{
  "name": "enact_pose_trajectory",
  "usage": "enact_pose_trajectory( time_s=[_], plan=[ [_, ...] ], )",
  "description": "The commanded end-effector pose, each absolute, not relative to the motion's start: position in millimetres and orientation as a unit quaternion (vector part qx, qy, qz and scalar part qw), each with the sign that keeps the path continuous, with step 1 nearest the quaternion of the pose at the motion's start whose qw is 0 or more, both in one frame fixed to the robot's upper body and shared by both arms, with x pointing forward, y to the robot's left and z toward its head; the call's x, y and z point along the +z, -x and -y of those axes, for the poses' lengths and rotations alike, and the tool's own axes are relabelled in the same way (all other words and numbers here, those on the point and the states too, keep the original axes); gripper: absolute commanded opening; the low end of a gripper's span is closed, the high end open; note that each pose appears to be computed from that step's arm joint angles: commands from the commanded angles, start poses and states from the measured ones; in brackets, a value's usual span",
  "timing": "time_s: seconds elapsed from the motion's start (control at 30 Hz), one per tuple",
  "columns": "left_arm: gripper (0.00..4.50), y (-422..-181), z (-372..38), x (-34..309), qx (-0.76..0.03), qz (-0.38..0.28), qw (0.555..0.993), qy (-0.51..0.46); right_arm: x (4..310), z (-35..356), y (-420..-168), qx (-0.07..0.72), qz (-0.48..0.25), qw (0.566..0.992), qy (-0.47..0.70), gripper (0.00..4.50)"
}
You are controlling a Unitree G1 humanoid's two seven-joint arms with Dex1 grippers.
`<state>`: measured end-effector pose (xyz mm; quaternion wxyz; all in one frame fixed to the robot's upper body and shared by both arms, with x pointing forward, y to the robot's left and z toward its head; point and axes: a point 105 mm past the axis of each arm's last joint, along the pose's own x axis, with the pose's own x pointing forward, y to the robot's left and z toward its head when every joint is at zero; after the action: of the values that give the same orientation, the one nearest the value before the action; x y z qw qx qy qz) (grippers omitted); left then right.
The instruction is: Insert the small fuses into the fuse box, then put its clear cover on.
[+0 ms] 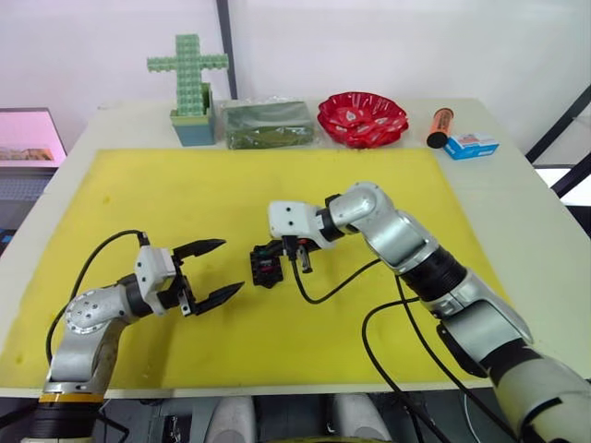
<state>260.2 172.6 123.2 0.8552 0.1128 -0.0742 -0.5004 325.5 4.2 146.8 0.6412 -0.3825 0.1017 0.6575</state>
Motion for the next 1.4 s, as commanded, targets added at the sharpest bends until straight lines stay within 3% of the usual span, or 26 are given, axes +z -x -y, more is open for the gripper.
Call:
enact_pose_trajectory(
  time_s=[0.03,0.37,0.8,0.97,1.4],
  plan=[
    [4.50,-260.7,-167.4,128.0,-0.509,0.089,0.848,-0.119,150.9,-7.6,-327.7,0.656,-0.110,0.643,0.378,0.01],
    [4.50,-265.4,-162.1,126.4,-0.515,0.094,0.843,-0.125,143.7,-5.1,-332.8,0.654,-0.149,0.645,0.366,0.01],
    [4.50,-268.0,-161.5,124.7,-0.514,0.096,0.843,-0.129,145.5,-8.8,-330.9,0.668,-0.125,0.627,0.381,0.01],
    [4.50,-267.6,-162.9,123.2,-0.514,0.094,0.842,-0.131,149.0,-10.7,-330.6,0.668,-0.117,0.631,0.377,1.26],
    [4.50,-271.9,-153.7,135.3,-0.517,0.102,0.839,-0.135,161.0,-12.4,-331.4,0.673,-0.105,0.640,0.357,1.26]
  ],
)
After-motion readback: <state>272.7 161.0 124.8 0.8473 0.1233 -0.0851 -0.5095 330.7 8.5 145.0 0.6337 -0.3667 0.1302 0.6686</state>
